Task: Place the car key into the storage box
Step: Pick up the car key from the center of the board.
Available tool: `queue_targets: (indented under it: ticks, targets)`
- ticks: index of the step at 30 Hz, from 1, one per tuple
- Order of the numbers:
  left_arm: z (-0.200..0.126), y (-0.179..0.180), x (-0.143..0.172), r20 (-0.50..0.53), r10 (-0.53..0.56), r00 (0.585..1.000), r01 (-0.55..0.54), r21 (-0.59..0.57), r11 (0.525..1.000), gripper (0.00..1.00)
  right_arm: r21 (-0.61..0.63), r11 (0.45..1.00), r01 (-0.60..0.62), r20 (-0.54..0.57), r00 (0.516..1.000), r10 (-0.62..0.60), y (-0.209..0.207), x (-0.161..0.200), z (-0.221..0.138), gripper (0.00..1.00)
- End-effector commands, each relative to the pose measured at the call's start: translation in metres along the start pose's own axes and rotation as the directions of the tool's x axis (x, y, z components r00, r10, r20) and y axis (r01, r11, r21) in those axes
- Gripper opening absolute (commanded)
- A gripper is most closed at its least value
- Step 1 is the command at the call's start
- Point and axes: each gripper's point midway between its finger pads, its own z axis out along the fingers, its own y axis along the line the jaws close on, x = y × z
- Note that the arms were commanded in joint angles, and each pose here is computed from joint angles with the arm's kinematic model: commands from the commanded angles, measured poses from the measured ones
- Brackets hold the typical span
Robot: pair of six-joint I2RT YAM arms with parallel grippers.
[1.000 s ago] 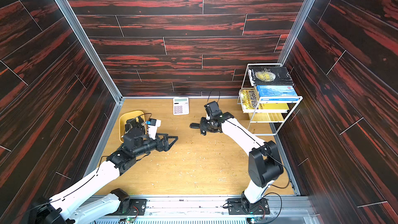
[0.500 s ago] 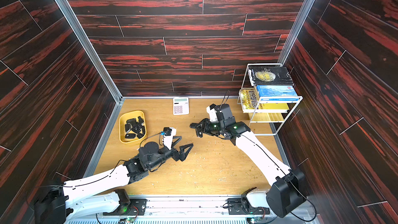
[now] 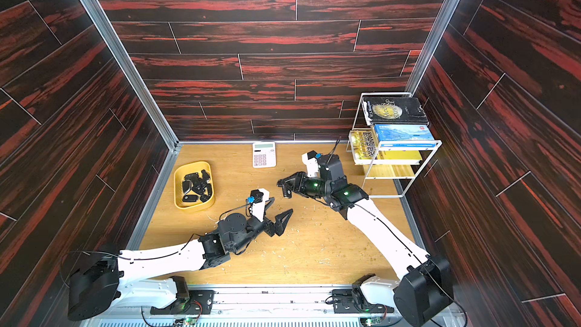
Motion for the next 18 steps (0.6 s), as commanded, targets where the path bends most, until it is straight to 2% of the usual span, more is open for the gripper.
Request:
queue_targets:
  ticks: [1,6,8,11,14,18]
  targets:
    - [0.004,-0.001,-0.024,0.087,-0.024,0.996,0.027,-0.028,0.999,0.86,-0.037,0.999,0.005,0.012,1.000,-0.005,0.007,-0.001,-0.001,0.30]
    - [0.008,-0.008,-0.037,0.147,-0.087,0.985,0.087,0.005,0.996,0.83,-0.064,0.998,0.001,0.030,1.000,0.001,0.008,-0.001,0.000,0.30]
    - [0.010,-0.012,-0.039,0.148,-0.059,0.987,0.060,0.001,0.998,0.83,-0.066,0.998,-0.003,0.026,1.000,0.005,0.007,0.000,0.002,0.30]
    - [0.013,-0.011,-0.038,0.145,-0.018,0.989,0.023,-0.030,0.999,0.76,-0.073,0.997,-0.007,0.027,1.000,0.009,0.007,0.001,0.003,0.30]
    - [0.020,-0.012,-0.025,0.058,0.075,0.996,-0.070,-0.070,0.995,0.73,-0.068,0.998,-0.007,0.025,1.000,0.009,0.006,0.000,0.005,0.30]
    - [0.019,-0.002,-0.008,0.021,0.110,0.994,-0.107,-0.105,0.989,0.74,-0.068,0.998,-0.010,0.019,1.000,0.011,0.006,-0.001,0.007,0.30]
